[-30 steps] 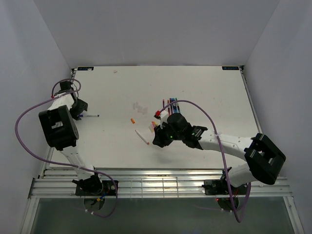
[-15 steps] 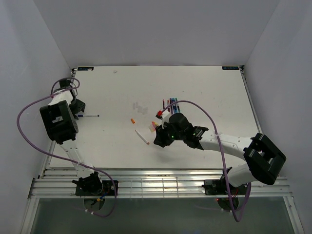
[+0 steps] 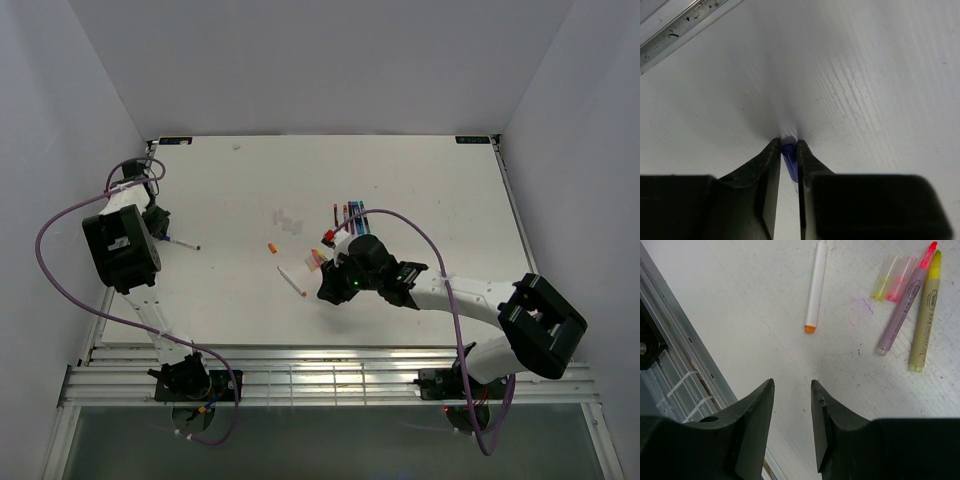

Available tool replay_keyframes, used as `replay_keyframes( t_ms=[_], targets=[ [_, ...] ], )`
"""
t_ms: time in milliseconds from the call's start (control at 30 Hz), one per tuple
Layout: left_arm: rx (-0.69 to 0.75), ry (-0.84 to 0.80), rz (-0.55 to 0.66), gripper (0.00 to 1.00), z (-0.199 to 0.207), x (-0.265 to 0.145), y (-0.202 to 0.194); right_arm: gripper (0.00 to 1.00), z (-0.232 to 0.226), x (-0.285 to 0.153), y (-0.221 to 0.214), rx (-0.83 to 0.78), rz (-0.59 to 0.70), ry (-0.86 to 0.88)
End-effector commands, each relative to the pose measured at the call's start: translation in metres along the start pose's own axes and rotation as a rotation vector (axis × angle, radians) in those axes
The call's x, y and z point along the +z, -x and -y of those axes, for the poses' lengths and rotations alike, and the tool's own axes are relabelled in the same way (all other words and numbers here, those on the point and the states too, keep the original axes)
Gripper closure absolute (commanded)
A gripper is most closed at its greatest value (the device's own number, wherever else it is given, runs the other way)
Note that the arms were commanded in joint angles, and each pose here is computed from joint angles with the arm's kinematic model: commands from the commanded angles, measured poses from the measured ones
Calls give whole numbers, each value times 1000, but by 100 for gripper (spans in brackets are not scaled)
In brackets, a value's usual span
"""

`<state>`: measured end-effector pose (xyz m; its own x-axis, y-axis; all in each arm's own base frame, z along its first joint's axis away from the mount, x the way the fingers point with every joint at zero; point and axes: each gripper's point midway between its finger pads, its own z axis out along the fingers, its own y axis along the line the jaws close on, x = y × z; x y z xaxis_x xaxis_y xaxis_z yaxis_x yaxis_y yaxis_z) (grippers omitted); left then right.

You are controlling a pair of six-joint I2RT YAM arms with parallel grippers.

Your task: Open the pen caps

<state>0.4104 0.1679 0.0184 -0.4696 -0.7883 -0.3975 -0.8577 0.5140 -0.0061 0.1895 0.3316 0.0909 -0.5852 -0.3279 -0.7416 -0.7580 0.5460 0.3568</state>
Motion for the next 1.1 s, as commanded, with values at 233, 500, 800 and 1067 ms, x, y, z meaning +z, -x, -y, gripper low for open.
replay_keyframes(
  t_ms=[233,500,800,1067],
  targets=[
    [18,-54,-28,98,4,-6,-6,58,-6,-9,16,0,69,20],
    [62,-359,102,100,42,-103,6,58,-22,-21,26,90,92,69],
    [269,-829,135,100,92,-235,-86,45,-39,-30,50,148,186,136],
    [417,-1078,68,100,81,-284,-178,41,-76,-29,104,111,230,298]
  ],
)
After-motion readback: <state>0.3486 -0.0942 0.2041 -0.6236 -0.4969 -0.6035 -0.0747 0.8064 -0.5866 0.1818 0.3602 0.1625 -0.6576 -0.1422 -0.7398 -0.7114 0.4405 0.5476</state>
